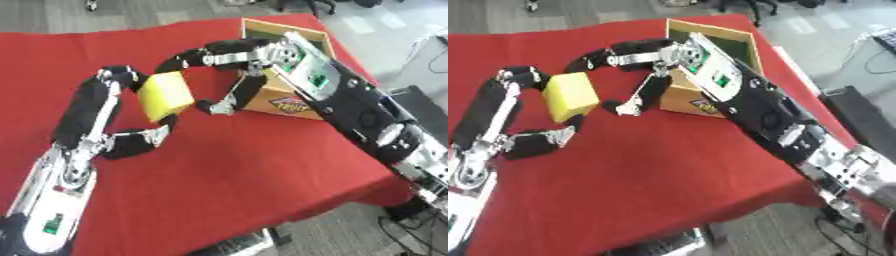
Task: Pick up the objects with one hand, pass them to the other hand, and then place them into the box on the other side of the table.
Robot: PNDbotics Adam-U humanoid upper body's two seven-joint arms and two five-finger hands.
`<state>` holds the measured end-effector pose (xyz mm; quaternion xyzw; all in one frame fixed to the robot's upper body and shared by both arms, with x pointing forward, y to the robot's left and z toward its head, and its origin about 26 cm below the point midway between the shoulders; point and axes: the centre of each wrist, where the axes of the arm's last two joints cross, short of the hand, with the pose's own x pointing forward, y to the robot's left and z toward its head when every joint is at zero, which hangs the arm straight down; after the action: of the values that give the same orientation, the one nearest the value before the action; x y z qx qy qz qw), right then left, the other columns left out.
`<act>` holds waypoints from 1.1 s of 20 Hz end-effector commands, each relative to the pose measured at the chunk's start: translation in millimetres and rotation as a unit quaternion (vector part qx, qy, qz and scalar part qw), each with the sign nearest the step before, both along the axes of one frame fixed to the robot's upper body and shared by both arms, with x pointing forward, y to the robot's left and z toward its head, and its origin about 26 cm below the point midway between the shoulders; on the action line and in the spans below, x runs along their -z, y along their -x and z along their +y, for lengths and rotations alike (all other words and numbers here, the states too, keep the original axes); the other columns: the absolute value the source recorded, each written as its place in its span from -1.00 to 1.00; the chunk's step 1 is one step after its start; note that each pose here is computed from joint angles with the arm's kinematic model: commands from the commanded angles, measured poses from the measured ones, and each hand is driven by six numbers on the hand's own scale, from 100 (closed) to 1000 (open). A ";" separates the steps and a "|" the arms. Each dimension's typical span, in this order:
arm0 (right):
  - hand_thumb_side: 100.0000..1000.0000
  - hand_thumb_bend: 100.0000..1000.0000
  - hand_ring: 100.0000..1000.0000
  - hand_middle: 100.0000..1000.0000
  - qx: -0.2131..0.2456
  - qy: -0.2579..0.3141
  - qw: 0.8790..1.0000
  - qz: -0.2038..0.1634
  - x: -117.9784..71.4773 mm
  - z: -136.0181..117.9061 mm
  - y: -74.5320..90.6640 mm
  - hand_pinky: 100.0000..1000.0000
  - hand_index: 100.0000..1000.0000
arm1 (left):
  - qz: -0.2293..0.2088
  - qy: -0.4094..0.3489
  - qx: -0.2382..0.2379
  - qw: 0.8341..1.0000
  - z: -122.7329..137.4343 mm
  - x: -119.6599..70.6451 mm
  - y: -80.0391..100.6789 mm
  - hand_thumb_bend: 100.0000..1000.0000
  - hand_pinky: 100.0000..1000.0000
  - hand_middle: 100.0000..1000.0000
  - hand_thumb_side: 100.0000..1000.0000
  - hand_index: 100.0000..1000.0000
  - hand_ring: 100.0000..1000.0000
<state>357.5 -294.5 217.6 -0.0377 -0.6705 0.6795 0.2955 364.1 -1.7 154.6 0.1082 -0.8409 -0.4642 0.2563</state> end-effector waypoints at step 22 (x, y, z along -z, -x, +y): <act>-0.86 -1.00 1.00 1.00 -0.035 0.031 0.998 0.043 -16.3 1.6 8.8 1.00 1.00 | -0.013 -0.007 -0.012 1.000 -11.8 0.8 -4.1 -1.00 0.29 -0.16 -0.91 -0.13 0.03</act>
<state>350.6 -288.5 223.0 0.0131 -0.6442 0.6990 0.3102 369.4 -7.2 142.7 0.1263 -0.8297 -0.4769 0.2611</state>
